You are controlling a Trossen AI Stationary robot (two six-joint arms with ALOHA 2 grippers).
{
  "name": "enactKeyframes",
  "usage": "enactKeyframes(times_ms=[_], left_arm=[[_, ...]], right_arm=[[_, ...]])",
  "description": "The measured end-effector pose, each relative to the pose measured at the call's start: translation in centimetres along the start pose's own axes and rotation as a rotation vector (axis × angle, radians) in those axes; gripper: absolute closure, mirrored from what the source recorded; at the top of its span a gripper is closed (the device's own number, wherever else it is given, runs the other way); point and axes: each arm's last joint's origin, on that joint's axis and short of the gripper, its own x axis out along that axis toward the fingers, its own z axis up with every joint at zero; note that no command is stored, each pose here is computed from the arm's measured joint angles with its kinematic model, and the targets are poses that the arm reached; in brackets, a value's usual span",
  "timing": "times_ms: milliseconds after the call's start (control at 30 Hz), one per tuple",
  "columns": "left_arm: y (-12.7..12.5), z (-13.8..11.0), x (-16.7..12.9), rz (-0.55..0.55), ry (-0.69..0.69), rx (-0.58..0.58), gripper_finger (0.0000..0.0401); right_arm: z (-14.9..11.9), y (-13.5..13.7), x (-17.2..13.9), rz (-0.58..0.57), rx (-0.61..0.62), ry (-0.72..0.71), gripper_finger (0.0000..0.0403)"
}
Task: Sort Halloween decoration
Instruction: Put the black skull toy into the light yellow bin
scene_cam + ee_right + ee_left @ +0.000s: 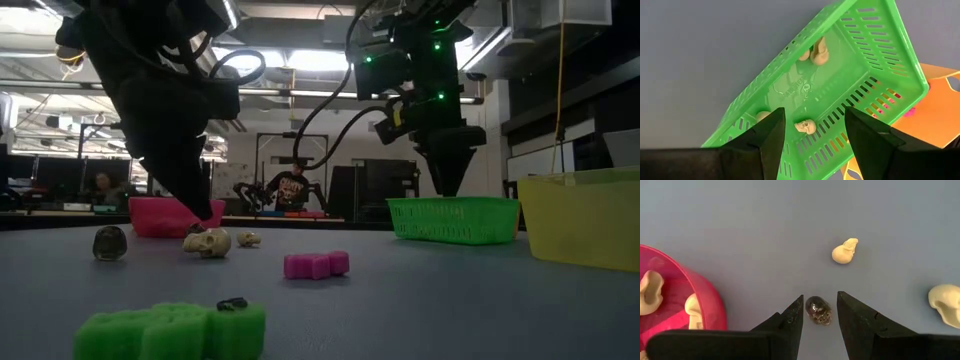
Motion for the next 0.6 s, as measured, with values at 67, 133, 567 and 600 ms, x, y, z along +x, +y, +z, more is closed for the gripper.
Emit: enactKeyframes(times_ms=[67, 133, 567, 600], left_arm=[[0.00, 0.00, 0.00, 0.000, 0.000, -0.001, 0.0298], [0.00, 0.00, 0.00, 0.000, 0.000, -0.001, 0.0298], [0.08, 0.04, 0.00, 0.029, -0.021, -0.001, 0.0298], [0.08, 0.04, 0.00, 0.029, -0.021, -0.002, 0.0298]], right_arm=[[0.00, -0.01, 0.00, 0.000, 0.000, 0.000, 0.0198], [0.00, -0.01, 0.00, 0.000, 0.000, 0.000, 0.0198], [0.00, 0.00, 0.00, 0.000, 0.000, 0.000, 0.0198], [0.00, 0.00, 0.00, 0.000, 0.000, 0.000, 0.0198]])
